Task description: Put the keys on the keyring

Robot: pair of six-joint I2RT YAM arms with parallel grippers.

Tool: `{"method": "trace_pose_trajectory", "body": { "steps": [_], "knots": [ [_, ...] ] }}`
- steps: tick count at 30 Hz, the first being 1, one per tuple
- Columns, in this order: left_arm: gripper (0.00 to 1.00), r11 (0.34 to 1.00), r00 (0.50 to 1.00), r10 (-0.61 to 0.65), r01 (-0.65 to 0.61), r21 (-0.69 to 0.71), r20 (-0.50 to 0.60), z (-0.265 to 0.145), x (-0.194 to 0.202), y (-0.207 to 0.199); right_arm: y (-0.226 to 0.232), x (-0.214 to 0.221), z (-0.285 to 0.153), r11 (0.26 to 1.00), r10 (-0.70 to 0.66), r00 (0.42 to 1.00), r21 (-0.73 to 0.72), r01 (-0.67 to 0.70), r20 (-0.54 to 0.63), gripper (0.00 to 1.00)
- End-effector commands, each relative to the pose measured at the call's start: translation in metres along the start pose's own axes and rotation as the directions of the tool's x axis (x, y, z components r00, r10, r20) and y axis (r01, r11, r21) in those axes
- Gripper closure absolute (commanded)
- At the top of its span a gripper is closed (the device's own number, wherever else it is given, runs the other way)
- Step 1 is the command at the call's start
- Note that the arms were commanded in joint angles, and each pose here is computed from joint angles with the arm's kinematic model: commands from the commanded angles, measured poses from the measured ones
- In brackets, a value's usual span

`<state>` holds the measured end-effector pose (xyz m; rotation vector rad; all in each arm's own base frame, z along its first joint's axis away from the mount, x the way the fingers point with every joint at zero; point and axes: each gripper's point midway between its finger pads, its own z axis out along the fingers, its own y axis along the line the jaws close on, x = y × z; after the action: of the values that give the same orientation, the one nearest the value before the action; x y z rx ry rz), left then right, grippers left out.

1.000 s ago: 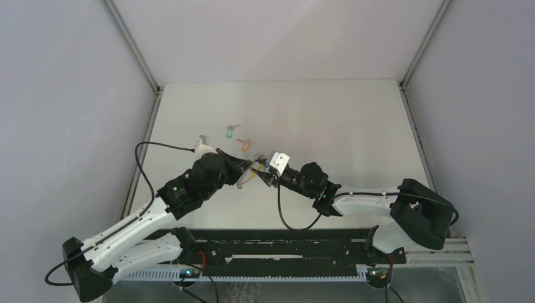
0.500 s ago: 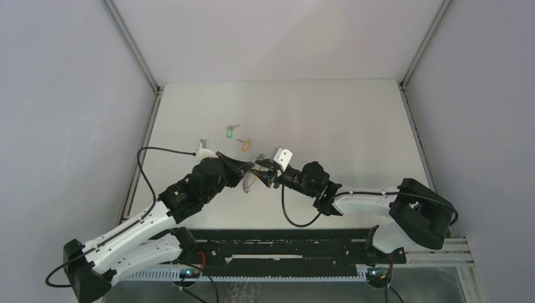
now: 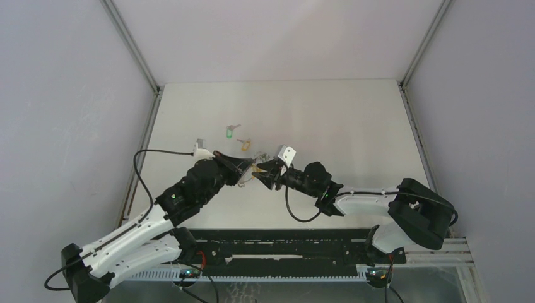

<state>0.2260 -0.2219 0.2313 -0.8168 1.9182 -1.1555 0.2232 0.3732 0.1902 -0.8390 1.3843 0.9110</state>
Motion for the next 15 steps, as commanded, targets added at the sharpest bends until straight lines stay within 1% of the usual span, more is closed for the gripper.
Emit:
{"method": "trace_pose_trajectory", "body": {
  "steps": [1, 11, 15],
  "knots": [
    [1.0, 0.996, 0.999, -0.039, 0.038, 0.079, 0.005, -0.002, -0.002, -0.018, -0.001, -0.02, -0.001, 0.999, 0.052, 0.996, -0.015, -0.051, 0.077, 0.65],
    [1.0, 0.994, 0.999, -0.039, 0.04, 0.103, -0.016, -0.002, 0.002, -0.02, -0.007, -0.036, -0.001, 0.992, 0.118, 0.982, -0.051, -0.111, 0.145, 0.66],
    [1.0, 0.993, 0.999, -0.038, 0.04, 0.107, -0.021, -0.001, 0.003, -0.021, -0.005, -0.037, 0.0, 0.99, 0.129, 0.98, -0.074, -0.119, 0.151, 0.67]
  ]
}}
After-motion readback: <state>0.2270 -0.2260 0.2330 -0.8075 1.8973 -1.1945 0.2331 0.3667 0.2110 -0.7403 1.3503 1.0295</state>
